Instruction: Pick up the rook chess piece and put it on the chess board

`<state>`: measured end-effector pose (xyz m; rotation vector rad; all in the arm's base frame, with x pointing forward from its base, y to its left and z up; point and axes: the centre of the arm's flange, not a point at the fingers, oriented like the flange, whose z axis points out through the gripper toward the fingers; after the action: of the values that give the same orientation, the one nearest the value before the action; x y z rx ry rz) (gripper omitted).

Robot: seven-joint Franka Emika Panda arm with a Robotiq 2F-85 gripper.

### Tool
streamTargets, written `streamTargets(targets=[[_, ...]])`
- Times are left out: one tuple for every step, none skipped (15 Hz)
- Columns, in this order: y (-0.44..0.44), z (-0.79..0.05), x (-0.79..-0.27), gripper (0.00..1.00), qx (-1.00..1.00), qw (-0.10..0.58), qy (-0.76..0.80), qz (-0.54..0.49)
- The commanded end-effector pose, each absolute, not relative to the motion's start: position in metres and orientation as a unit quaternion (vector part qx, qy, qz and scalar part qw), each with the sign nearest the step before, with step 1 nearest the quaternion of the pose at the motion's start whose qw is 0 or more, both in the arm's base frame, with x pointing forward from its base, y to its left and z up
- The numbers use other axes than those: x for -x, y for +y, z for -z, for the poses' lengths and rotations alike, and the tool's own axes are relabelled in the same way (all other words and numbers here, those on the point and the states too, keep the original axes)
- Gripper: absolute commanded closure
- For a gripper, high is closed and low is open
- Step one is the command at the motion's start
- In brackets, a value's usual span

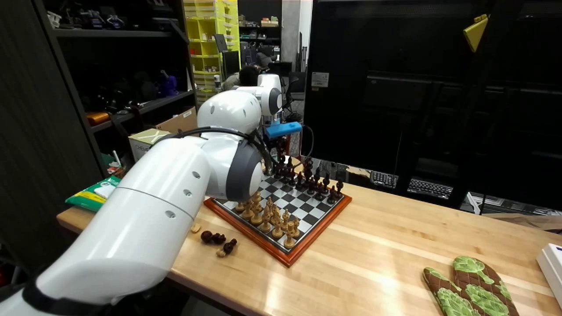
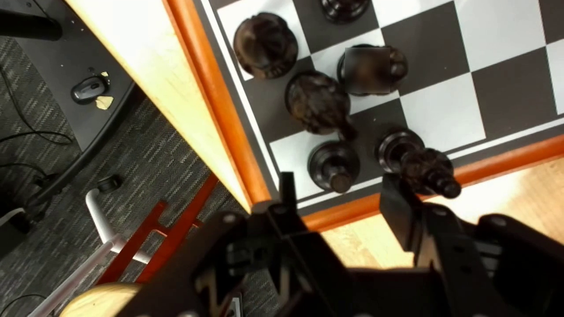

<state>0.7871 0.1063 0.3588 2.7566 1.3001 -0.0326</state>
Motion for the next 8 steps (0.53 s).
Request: streamTargets(targets=[[0.112,-0.373,-0.808,0.15,-0.902,0.045,0.428,0.011],[0.112,-0.374,-0.807,0.07,-0.902,0.046,0.428,0.009],[0.112,-0.376,-0.806,0.02,-0.902,0.048,0.428,0.008],[0.112,-0.379,-0.806,0.00,-0.903,0.050,0.428,0.006],[0.112,-0.381,-0.805,0.00,-0.902,0.051,0.428,0.003],[0.113,-0.384,-0.804,0.00,-0.902,0.052,0.428,0.001],[0.113,-0.386,-0.804,0.00,-0.903,0.053,0.427,-0.001],[0.112,-0.388,-0.804,0.00,-0.903,0.054,0.427,-0.003]])
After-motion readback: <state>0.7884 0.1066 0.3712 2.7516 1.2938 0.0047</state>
